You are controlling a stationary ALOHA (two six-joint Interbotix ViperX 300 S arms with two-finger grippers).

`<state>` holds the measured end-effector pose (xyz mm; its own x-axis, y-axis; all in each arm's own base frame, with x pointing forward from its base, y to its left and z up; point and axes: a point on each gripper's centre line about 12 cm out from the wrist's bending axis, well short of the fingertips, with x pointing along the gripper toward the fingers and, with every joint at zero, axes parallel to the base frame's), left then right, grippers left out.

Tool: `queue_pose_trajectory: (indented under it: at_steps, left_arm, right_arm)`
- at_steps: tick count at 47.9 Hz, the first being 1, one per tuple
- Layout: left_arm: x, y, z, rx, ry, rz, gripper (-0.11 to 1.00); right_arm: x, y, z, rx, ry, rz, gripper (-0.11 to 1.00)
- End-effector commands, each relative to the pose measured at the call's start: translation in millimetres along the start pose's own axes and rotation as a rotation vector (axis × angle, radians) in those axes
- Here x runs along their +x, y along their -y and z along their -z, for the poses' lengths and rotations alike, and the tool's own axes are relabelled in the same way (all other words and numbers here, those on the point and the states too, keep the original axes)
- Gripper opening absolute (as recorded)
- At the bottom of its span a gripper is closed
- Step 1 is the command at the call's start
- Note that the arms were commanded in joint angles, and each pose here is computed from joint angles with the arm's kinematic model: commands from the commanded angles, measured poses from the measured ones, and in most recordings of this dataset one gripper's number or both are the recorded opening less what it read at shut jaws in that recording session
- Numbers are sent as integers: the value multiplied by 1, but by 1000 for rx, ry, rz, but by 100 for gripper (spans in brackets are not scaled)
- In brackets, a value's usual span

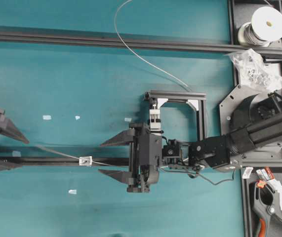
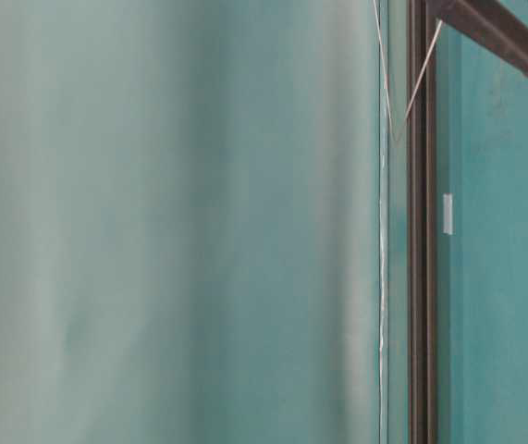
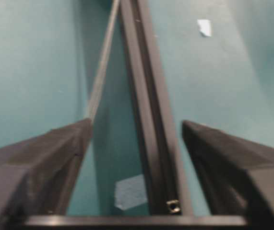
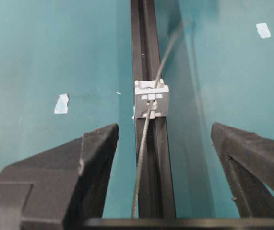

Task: Insert the wire through the hole in the metal fitting.
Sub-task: 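Pull the wire leftward through the bracket with the left gripper, then open both grippers to release the wire and withdraw them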

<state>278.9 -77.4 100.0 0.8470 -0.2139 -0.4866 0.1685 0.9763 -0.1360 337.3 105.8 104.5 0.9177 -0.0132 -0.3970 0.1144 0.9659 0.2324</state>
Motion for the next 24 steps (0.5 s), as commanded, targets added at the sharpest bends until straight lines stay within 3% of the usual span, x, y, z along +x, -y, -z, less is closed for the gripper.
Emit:
queue_pose_trajectory:
  at_steps: [1,5,7,24]
  left_arm:
    - [-2,-1,-4,-5,16,-2,53]
    - [-4,-1,-4,-6,20,-2,77]
    - [-5,-1,-5,-4,23,-1,83]
    - [-26,-9,-25,-4,118,-19,82]
  right_arm:
    - [-3,-6,-14,14,40,-19,87]
    - [-4,-6,-15,14,43,-22,87]
    - [-5,-5,-16,16,44,-21,87]
    - [-23,1,-25,17,80,-28,87]
